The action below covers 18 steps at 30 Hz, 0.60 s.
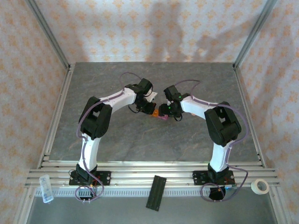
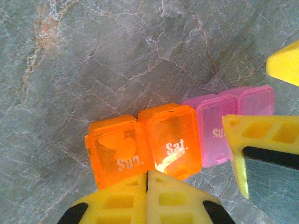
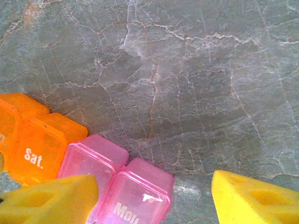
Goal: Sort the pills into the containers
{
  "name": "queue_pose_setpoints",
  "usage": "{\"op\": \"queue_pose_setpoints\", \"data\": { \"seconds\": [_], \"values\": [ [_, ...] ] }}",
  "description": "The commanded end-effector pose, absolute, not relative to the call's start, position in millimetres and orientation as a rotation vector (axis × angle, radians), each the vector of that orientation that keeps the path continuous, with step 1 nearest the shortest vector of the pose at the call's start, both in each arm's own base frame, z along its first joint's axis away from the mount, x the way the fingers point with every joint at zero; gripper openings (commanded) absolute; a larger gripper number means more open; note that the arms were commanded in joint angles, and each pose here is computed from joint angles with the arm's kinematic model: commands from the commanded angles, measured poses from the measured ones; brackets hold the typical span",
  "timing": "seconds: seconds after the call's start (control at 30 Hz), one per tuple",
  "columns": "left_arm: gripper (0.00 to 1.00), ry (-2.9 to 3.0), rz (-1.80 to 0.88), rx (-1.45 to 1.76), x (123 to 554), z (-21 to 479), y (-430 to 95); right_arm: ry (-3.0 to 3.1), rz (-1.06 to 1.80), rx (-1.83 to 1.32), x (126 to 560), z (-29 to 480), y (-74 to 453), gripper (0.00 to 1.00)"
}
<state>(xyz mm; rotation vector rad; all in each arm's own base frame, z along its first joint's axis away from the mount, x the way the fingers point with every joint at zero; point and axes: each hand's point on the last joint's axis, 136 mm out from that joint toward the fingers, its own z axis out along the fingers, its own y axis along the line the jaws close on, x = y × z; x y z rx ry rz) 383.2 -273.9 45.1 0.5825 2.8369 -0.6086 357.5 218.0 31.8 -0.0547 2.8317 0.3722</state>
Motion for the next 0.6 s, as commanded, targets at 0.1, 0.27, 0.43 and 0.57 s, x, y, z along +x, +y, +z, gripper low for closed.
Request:
{"op": "queue_pose_setpoints", "data": {
  "seconds": [0.1, 0.27, 0.43, 0.57],
  "values": [
    [0.00, 2.840, -0.531, 0.558, 383, 30, -265, 2.949, 0.190, -0.028, 333, -7, 192, 0.68],
    [0.00, 2.851, -0.527, 0.552, 379, 21, -263, 2.952, 0.190, -0.027, 332, -9, 192, 0.68],
    [0.00, 2.812, -0.548, 0.551, 386, 37, -268, 2.950, 0.185, -0.036, 334, -5, 192, 0.68],
    [0.00, 2.762, -0.577, 0.541, 393, 58, -273, 2.947, 0.186, -0.038, 335, -2, 192, 0.68]
  ]
}}
